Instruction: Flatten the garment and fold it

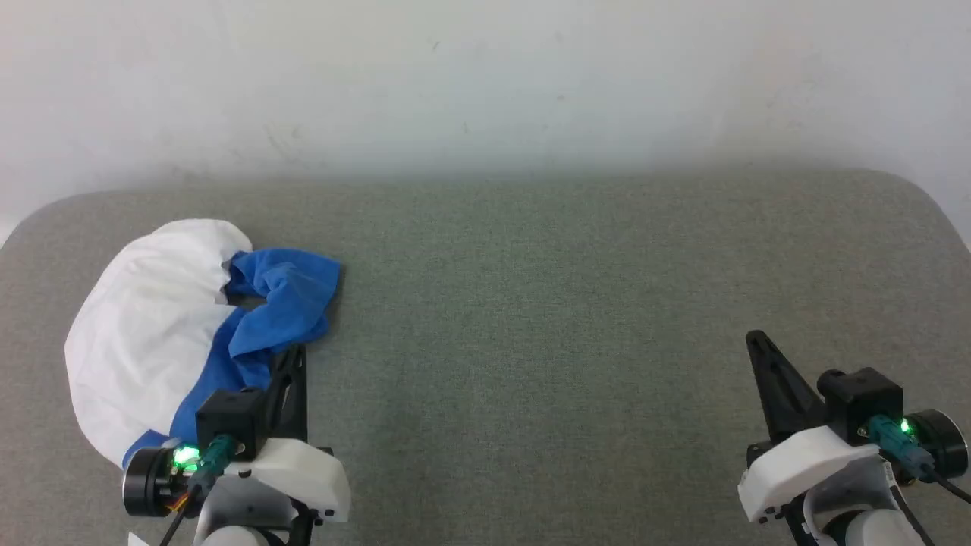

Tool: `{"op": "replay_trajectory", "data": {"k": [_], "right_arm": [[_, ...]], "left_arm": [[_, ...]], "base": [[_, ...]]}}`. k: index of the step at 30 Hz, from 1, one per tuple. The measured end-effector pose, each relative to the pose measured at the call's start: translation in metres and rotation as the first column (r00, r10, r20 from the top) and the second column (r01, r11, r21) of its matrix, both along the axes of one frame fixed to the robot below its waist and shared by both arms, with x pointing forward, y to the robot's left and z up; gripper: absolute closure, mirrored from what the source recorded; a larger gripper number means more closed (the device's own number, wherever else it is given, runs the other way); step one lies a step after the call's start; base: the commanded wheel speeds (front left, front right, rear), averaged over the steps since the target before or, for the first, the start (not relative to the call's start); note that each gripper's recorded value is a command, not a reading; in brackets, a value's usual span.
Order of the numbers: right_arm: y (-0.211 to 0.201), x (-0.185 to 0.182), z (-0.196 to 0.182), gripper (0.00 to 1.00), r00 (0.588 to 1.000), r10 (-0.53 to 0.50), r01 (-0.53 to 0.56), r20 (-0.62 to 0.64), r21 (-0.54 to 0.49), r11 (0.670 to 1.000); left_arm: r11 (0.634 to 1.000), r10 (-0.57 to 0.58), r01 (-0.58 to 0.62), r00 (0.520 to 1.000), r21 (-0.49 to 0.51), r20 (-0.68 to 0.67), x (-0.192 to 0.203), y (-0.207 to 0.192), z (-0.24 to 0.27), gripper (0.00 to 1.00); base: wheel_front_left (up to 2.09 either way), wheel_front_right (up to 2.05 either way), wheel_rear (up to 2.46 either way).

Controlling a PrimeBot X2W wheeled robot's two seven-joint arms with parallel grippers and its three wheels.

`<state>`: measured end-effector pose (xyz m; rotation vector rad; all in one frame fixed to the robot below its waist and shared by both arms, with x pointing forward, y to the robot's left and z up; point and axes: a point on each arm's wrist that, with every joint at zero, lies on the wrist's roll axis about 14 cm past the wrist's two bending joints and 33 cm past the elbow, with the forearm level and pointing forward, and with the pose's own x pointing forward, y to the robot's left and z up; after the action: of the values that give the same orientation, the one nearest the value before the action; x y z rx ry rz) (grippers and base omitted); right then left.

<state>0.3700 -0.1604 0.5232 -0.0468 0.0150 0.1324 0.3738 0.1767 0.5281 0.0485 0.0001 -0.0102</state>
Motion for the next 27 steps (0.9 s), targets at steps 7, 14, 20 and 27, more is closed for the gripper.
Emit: {"op": "replay_trajectory", "data": {"k": [7, 14, 20, 27], "right_arm": [[0.0000, 0.0000, 0.0000, 1.00, 1.000, 0.000, 0.000, 0.000, 0.000, 1.000], [0.0000, 0.0000, 0.0000, 1.00, 1.000, 0.000, 0.000, 0.000, 0.000, 1.000], [0.0000, 0.0000, 0.0000, 1.00, 1.000, 0.000, 0.000, 0.000, 0.000, 1.000], [0.0000, 0.0000, 0.0000, 1.00, 1.000, 0.000, 0.000, 0.000, 0.000, 1.000]], "left_arm": [[1.000, 0.000, 0.000, 1.000, 0.000, 0.000, 0.0000, 0.0000, 0.0000, 1.00], [1.000, 0.000, 0.000, 1.000, 0.000, 0.000, 0.0000, 0.0000, 0.0000, 1.00], [1.000, 0.000, 0.000, 1.000, 0.000, 0.000, 0.0000, 0.0000, 0.0000, 1.00], [1.000, 0.000, 0.000, 1.000, 0.000, 0.000, 0.0000, 0.0000, 0.0000, 1.00]], "base": [[0.00, 0.00, 0.00], [0.00, 0.00, 0.00], [0.00, 0.00, 0.00], [0.00, 0.00, 0.00]]}}
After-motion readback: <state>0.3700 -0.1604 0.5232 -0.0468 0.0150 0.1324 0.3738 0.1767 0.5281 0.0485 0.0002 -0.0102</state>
